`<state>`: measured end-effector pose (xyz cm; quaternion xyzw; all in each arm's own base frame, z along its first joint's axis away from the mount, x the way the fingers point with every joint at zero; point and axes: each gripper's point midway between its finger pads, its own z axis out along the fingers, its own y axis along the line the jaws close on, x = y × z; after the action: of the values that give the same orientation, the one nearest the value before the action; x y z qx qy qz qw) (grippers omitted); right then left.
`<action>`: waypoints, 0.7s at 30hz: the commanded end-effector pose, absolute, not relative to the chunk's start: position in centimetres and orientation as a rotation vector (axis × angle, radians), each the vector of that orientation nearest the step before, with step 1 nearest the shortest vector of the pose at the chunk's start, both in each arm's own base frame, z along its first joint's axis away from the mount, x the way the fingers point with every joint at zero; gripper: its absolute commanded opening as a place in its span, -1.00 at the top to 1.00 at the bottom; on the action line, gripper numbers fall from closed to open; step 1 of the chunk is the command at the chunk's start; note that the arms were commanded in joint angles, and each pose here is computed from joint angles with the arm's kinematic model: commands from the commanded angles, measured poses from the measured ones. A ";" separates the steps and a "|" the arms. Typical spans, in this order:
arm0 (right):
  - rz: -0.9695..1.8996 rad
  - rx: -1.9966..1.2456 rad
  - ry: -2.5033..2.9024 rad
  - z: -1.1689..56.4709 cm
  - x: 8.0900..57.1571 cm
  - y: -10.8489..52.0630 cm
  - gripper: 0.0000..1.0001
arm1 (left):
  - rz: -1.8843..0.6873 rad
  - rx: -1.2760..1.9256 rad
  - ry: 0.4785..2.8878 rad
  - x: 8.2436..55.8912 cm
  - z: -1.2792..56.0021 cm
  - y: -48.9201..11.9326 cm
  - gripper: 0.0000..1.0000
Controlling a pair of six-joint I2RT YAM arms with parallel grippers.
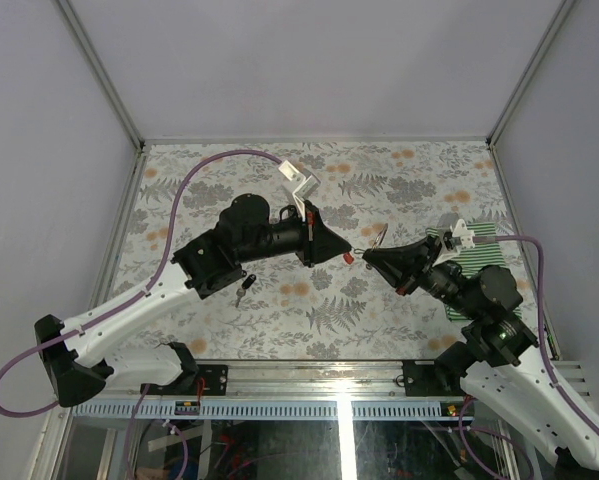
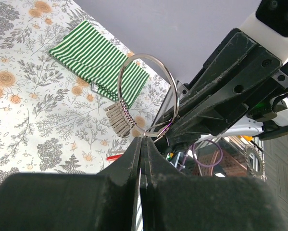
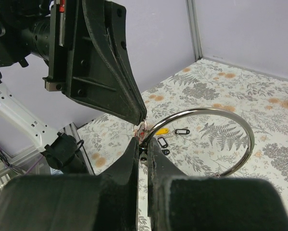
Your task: Put the keys on the keyring
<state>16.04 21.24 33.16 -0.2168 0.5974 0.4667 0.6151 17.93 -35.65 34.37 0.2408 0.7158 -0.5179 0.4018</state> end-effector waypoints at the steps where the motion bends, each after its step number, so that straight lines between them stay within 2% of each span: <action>1: 1.107 -0.445 1.274 37.4 15.4 20.6 1.00 | -1.255 0.597 1.789 18.8 34.6 -35.4 1.00; 21: 1.320 -0.222 1.377 38.4 15.8 21.2 1.00 | -1.252 0.607 1.781 18.8 34.5 -35.4 1.00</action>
<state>16.53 21.58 33.41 -0.1206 0.6398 0.5195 0.5534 18.46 -35.53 34.23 0.2394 0.7175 -0.5068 0.4137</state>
